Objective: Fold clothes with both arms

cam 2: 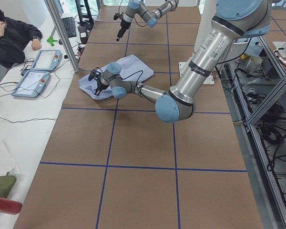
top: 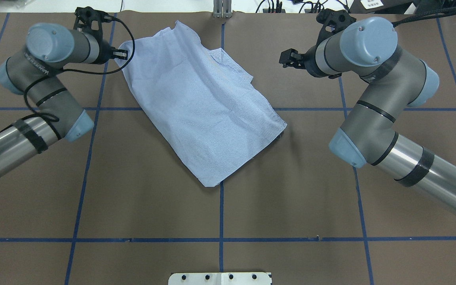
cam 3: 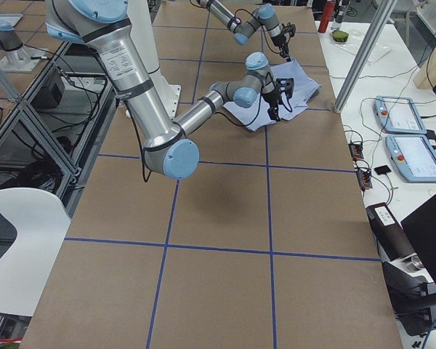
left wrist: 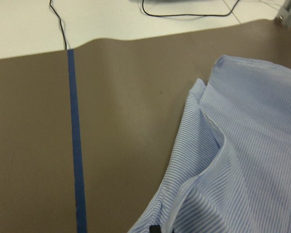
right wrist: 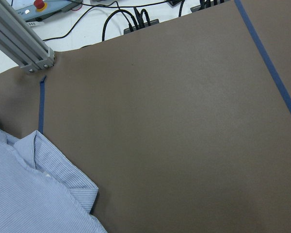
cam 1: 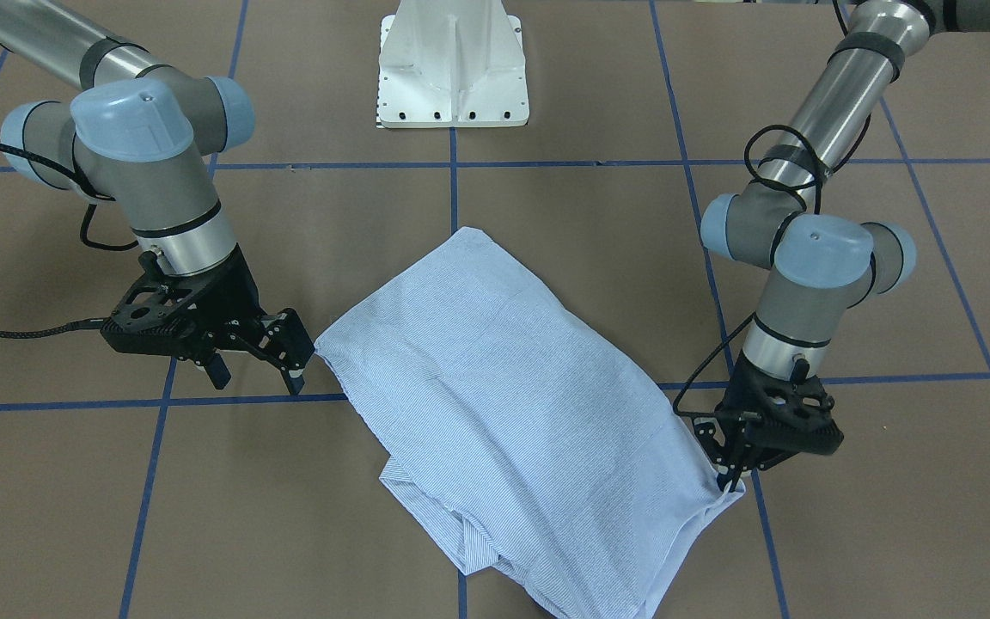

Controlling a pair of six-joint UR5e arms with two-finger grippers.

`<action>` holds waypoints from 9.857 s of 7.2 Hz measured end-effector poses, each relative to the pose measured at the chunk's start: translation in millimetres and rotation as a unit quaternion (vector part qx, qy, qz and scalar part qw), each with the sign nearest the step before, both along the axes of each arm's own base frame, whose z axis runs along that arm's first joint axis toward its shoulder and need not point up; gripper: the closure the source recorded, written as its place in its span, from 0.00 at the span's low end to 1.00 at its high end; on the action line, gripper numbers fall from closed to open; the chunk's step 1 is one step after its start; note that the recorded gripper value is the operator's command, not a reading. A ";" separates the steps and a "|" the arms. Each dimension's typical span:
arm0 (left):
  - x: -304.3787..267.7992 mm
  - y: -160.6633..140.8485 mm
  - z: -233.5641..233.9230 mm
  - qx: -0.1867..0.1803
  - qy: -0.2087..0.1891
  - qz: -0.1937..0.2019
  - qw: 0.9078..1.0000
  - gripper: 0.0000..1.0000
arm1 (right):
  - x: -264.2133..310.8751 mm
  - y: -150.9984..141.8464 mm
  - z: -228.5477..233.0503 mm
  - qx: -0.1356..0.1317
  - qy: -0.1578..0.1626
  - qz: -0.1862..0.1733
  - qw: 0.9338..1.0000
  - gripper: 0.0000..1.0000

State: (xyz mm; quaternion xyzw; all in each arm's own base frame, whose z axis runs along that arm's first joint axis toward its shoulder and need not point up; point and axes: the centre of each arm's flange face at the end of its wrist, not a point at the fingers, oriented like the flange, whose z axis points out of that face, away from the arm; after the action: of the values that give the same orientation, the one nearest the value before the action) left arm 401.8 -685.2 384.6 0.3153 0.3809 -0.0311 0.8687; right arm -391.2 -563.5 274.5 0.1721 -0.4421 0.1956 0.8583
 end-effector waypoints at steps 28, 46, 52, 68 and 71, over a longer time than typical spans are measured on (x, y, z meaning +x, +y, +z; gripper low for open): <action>-73.1 29.9 -20.9 0.054 0.033 0.073 0.995 0.00 | -221.1 134.1 6.3 -0.144 0.041 0.180 0.972 1.00; 95.2 348.4 -60.2 -0.201 0.293 -0.021 0.934 0.18 | -178.0 143.3 -63.0 -0.125 -0.031 0.175 0.976 1.00; 139.7 359.4 -69.5 -0.209 0.298 -0.025 0.931 1.00 | -177.3 143.5 -60.5 -0.125 -0.031 0.175 0.976 1.00; -10.0 358.0 -229.7 -0.198 0.285 0.038 0.937 1.00 | -46.2 281.2 -137.7 -0.074 -0.006 0.129 0.989 1.00; 25.0 295.4 -201.9 -0.173 0.220 0.009 0.960 1.00 | -107.8 184.2 -102.0 -0.046 0.002 0.161 0.986 1.00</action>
State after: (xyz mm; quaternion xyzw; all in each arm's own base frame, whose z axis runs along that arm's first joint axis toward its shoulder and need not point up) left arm 426.8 -389.8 182.7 0.1427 0.5544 -0.1576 0.8047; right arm -499.1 -379.3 172.5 0.2020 -0.3973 0.3506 0.8237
